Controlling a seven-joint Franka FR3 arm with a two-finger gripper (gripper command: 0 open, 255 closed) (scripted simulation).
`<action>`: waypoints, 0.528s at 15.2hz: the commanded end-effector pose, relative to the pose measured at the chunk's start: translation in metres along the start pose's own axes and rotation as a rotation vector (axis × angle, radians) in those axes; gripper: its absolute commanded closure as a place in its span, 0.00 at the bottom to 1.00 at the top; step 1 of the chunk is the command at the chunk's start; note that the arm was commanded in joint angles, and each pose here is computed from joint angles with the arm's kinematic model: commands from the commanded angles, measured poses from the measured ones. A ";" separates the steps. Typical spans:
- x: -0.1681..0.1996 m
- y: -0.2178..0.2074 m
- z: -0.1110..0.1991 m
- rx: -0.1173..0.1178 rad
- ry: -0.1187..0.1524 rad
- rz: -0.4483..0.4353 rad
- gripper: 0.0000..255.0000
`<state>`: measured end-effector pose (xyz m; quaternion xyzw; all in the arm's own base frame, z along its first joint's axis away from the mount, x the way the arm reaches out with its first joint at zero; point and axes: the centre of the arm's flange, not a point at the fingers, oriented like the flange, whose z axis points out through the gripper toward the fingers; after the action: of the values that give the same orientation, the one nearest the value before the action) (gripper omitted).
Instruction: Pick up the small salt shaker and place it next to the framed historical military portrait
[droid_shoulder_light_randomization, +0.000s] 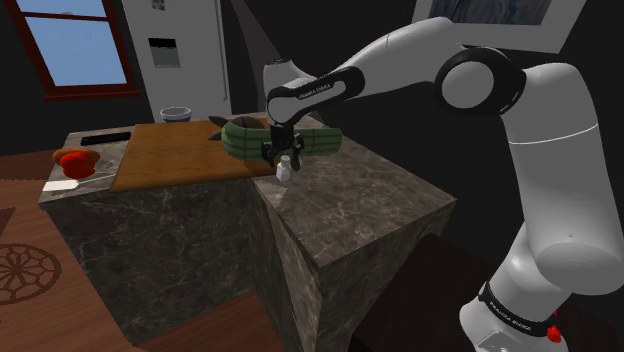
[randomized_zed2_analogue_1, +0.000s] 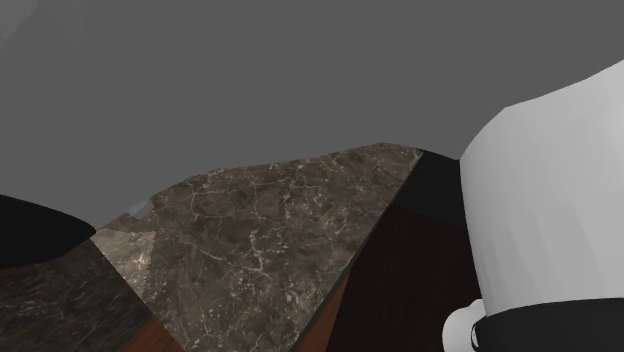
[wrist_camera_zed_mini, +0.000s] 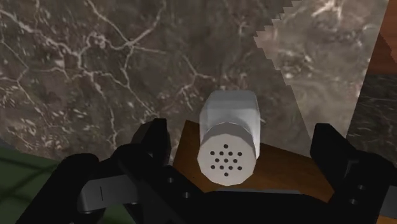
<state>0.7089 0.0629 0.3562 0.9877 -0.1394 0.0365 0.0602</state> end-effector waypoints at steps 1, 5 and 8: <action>0.000 0.001 -0.020 0.000 0.000 0.000 0.00; 0.000 0.001 -0.043 0.000 0.000 0.000 0.00; 0.000 0.001 -0.043 0.000 0.000 0.000 0.00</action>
<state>0.7061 0.0675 0.3988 0.9877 -0.1393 0.0366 0.0602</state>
